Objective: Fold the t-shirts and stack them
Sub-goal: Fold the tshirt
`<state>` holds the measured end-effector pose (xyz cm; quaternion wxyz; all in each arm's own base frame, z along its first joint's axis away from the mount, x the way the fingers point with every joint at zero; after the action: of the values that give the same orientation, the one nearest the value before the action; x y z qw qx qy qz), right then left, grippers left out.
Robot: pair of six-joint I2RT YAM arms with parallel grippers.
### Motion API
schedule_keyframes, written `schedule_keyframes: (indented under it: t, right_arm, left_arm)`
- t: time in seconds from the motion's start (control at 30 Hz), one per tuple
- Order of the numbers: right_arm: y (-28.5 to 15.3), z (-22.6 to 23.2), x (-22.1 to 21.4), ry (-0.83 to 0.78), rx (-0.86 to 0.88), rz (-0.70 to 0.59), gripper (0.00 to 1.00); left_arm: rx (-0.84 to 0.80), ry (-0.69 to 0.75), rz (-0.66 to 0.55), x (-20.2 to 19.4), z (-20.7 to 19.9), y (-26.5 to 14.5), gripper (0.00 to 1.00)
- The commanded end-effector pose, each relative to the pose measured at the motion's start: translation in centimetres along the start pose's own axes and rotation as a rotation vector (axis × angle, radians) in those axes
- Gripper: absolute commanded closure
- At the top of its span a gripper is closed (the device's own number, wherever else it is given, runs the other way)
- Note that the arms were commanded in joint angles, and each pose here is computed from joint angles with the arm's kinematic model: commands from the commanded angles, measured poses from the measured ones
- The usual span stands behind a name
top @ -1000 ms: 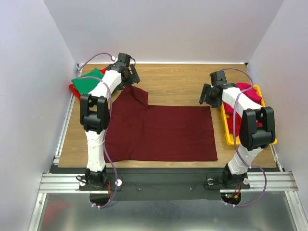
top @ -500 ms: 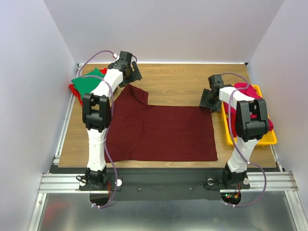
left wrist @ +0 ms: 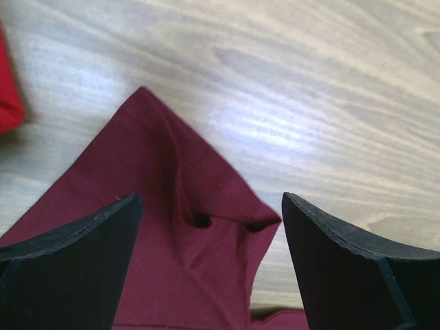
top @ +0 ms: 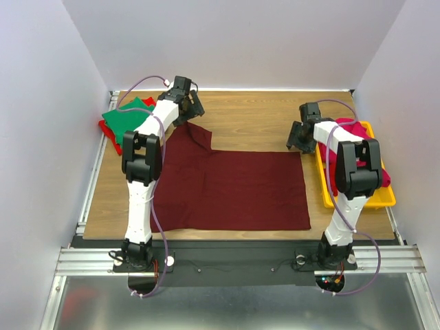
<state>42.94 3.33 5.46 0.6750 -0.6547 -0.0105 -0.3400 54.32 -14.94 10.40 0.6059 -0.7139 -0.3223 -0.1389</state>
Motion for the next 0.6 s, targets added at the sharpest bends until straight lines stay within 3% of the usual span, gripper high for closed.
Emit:
schedule_keyframes:
  t: [0.0,0.33,0.57]
  right_arm:
    - [0.7,-0.2,1.5,0.002,-0.02,-0.051,0.36]
    - [0.7,-0.6,0.3,-0.005,-0.02,-0.026,0.77]
    - [0.4,-1.0,-0.5,-0.007,-0.015,-0.009,0.92]
  left_arm:
    - [-0.014,-0.028,-0.09,2.8,-1.0,-0.7,0.07]
    - [0.053,-0.089,-0.092,2.7,0.0,1.1,0.07]
    - [0.072,-0.139,-0.09,2.9,1.2,1.9,0.07]
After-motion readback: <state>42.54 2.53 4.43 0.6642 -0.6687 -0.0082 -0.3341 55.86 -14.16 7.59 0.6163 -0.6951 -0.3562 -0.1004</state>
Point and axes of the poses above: each gripper's point midway between its finger pads, its own y axis out along the fingers, its own z axis along the line the jaws close on, x = y × z, the point moved 2 cm from there along -y, back along the fingers, and after that the axes turned 7 degrees about y, right-handed, at the moved point
